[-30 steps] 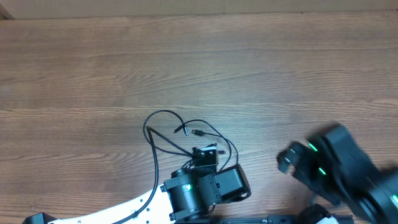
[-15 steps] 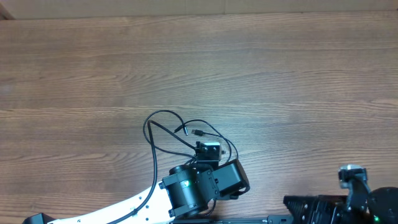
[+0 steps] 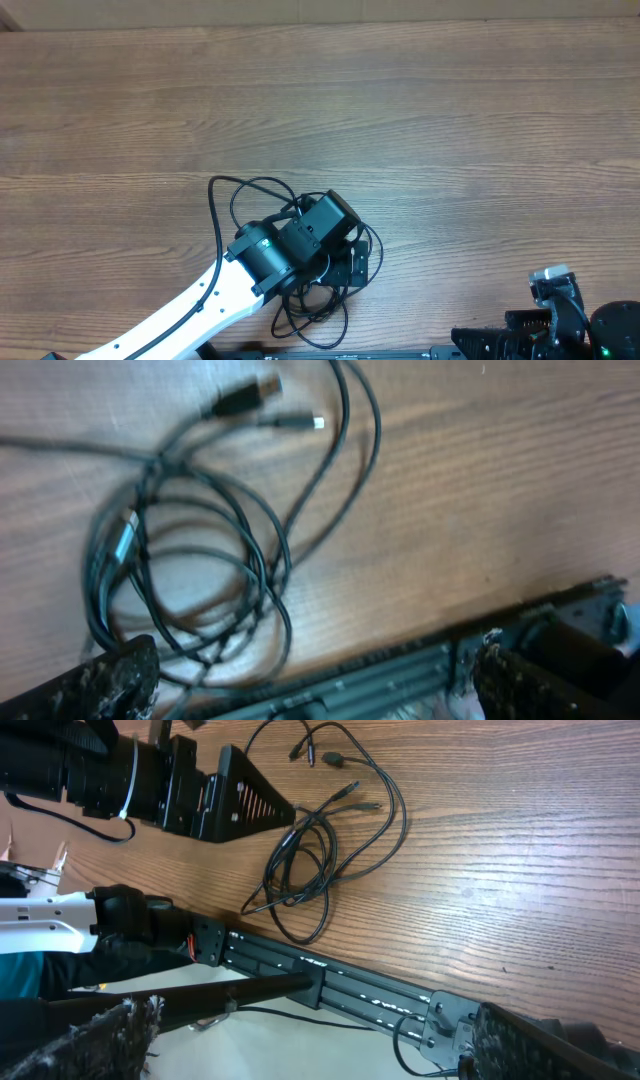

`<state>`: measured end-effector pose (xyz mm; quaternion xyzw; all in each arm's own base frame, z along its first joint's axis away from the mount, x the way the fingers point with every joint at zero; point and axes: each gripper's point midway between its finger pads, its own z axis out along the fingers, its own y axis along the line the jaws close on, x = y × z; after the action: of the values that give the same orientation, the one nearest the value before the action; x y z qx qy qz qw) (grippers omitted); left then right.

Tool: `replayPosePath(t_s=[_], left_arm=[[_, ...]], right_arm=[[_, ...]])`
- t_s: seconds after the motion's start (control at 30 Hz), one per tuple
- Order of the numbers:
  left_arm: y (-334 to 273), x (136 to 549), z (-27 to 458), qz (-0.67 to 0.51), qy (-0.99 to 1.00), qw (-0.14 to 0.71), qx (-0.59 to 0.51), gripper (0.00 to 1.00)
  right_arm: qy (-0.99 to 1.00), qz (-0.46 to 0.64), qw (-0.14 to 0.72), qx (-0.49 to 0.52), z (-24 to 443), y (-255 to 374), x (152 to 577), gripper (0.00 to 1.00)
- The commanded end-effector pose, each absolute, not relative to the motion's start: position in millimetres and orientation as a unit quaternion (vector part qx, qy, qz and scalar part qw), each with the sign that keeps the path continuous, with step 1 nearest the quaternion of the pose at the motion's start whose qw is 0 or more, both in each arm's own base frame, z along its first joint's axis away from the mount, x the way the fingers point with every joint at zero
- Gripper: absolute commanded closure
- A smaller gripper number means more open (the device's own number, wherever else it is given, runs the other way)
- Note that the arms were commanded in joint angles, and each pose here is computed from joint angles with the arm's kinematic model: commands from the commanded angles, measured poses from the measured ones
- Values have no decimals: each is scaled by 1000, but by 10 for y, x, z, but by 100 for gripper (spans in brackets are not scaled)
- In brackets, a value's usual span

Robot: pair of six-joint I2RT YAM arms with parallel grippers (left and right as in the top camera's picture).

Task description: Untangle cables

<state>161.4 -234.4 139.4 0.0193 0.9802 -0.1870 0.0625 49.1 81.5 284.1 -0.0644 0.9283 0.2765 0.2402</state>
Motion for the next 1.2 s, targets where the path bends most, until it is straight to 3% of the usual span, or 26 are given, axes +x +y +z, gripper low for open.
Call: replayPosePath(t_s=[0.0,0.5,0.53,0.63,0.73,1.17], left_arm=[[-2394,1492,1388,-204,978,19,-50,0],[-2300,1436,887,-186,976,8,-112,3],[-2268,1440,850,-179,977,12,-113,8],[-2193,1468,755,-162,979,25,-117,37],[-2240,1512,664,-174,977,34,-116,55],[-2593,1756,326,-207,971,44,-112,66]], right_arm=[[925,273,254,-71,2888,799,504,0],[914,282,282,-73,2987,842,609,0],[913,283,284,-73,2996,846,616,0],[910,286,290,-74,3022,858,638,0],[907,289,297,-75,3051,871,662,0],[902,297,303,-74,3091,899,682,0]])
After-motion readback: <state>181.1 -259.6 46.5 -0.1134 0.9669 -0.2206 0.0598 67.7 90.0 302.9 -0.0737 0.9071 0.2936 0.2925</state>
